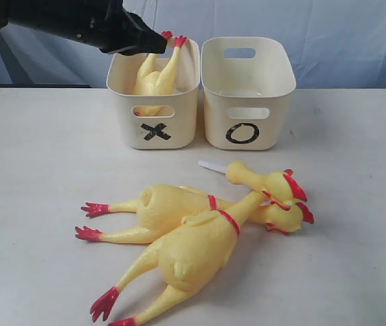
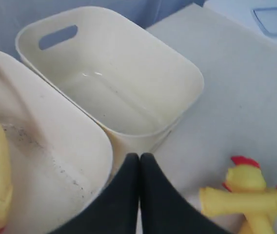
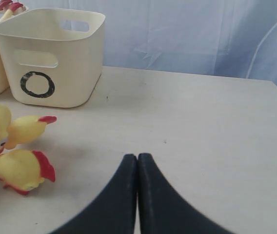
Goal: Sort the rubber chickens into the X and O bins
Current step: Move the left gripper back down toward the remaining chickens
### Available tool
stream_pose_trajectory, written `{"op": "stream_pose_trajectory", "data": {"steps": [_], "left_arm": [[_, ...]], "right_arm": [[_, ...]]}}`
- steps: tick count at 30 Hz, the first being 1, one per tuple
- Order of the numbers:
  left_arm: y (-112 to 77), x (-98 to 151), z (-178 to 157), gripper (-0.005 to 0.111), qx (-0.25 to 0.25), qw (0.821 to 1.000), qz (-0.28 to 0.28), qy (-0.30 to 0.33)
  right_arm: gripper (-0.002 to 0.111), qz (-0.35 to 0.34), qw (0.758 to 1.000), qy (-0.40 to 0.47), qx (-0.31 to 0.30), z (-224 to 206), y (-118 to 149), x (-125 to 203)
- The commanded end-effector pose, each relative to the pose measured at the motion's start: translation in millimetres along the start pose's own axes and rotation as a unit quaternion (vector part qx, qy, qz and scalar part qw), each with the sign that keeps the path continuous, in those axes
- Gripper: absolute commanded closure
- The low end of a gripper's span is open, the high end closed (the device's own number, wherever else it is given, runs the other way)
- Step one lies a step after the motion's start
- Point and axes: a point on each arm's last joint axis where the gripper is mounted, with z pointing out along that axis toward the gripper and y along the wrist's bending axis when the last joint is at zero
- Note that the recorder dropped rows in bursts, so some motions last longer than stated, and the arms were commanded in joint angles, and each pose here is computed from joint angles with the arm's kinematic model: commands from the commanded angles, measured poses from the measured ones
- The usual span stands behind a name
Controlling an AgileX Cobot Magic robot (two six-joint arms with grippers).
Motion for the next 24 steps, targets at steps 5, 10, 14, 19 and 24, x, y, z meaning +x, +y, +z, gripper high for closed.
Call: {"op": "stream_pose_trajectory", "data": {"steps": [5,10,14,19,24], "left_arm": [[-60.3,6.3,-0.6,0.107,0.124,0.97,0.18,0.109],[-93.3,14.7,14.8,0.107,0.168,0.923,0.31,0.15],[-111.8,15.3,24.9,0.107,0.179,0.89,0.395,0.145],[-132.4,13.0,39.6,0.107,0.17,0.864,0.458,0.119],[-146.9,20.0,57.2,0.094,0.18,0.856,0.47,0.116]], "right_arm": [[0.107,0.001,1.0,-0.006,0.003,-0.3,-0.2,-0.4],[0.107,0.001,1.0,-0.006,0.003,-0.3,-0.2,-0.4],[0.107,0.001,1.0,-0.006,0.003,-0.3,-0.2,-0.4],[0.107,0.001,1.0,-0.006,0.003,-0.3,-0.2,-0.4],[0.107,0.001,1.0,-0.006,0.003,-0.3,-0.2,-0.4]]}}
